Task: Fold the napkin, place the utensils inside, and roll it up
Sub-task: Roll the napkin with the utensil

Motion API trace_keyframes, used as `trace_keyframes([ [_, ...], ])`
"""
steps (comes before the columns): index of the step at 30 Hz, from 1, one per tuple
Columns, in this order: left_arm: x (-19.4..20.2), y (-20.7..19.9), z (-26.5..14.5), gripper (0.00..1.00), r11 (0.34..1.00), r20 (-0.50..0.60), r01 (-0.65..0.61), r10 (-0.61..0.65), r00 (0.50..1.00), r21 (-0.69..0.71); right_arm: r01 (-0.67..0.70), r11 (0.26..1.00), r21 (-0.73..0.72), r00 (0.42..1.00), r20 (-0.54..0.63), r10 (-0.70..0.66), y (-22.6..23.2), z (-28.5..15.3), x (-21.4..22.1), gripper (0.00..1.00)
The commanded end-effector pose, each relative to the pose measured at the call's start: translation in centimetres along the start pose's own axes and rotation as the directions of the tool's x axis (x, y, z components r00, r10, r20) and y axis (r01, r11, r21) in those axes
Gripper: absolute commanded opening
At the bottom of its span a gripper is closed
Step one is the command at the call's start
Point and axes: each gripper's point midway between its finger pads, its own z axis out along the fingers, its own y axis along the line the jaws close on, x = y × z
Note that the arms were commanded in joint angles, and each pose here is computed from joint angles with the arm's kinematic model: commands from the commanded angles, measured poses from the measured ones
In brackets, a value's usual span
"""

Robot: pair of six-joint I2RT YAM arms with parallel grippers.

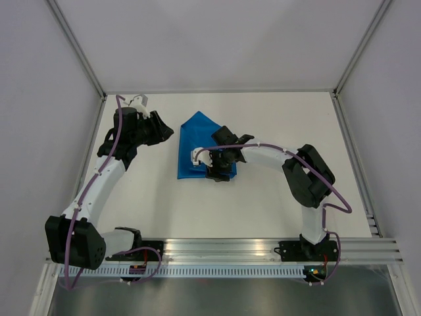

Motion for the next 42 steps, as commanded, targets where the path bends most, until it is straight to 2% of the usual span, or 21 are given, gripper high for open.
trace_keyframes([
  [1, -1.5, -1.2, -0.3, 0.51, 0.997, 0.047, -0.060, 0.057, 0.997, 0.045, 0.036, 0.999, -0.034, 0.996, 0.088, -0.033, -0.5, -1.3, -2.3, 0.74],
  [5, -1.6, -1.1, -0.3, 0.51, 0.997, 0.048, -0.063, 0.060, 0.997, 0.042, 0.049, 0.997, -0.061, 0.991, 0.125, -0.041, -0.7, -1.8, -3.1, 0.76],
  [15, -1.8, -1.1, -0.4, 0.51, 0.997, 0.056, -0.065, 0.063, 0.996, 0.038, 0.022, 0.991, -0.135, 0.991, 0.131, -0.004, -0.5, -0.6, -3.0, 0.77],
  [27, -1.5, -0.5, 0.0, 0.51, 0.998, 0.050, -0.063, 0.062, 0.997, 0.018, -0.048, 0.998, -0.047, 0.997, 0.066, 0.051, -1.9, 1.7, -0.8, 0.67],
  [30, -1.4, -0.4, 0.0, 0.51, 0.998, 0.050, -0.062, 0.061, 0.997, 0.013, -0.055, 0.997, -0.046, 0.997, 0.043, 0.057, -1.4, 2.0, 0.2, 0.59],
  [34, -1.6, 0.0, -0.4, 0.50, 0.999, 0.071, -0.052, 0.053, 0.996, -0.014, -0.052, 0.998, -0.035, 0.998, 0.024, 0.053, -0.9, 2.1, 1.1, 0.57],
  [42, -3.4, 0.4, -2.5, 0.42, 0.997, 0.194, -0.039, 0.052, 0.980, -0.069, -0.065, 0.998, -0.011, 0.997, -0.033, 0.064, -0.8, 2.9, 2.2, 0.56],
])
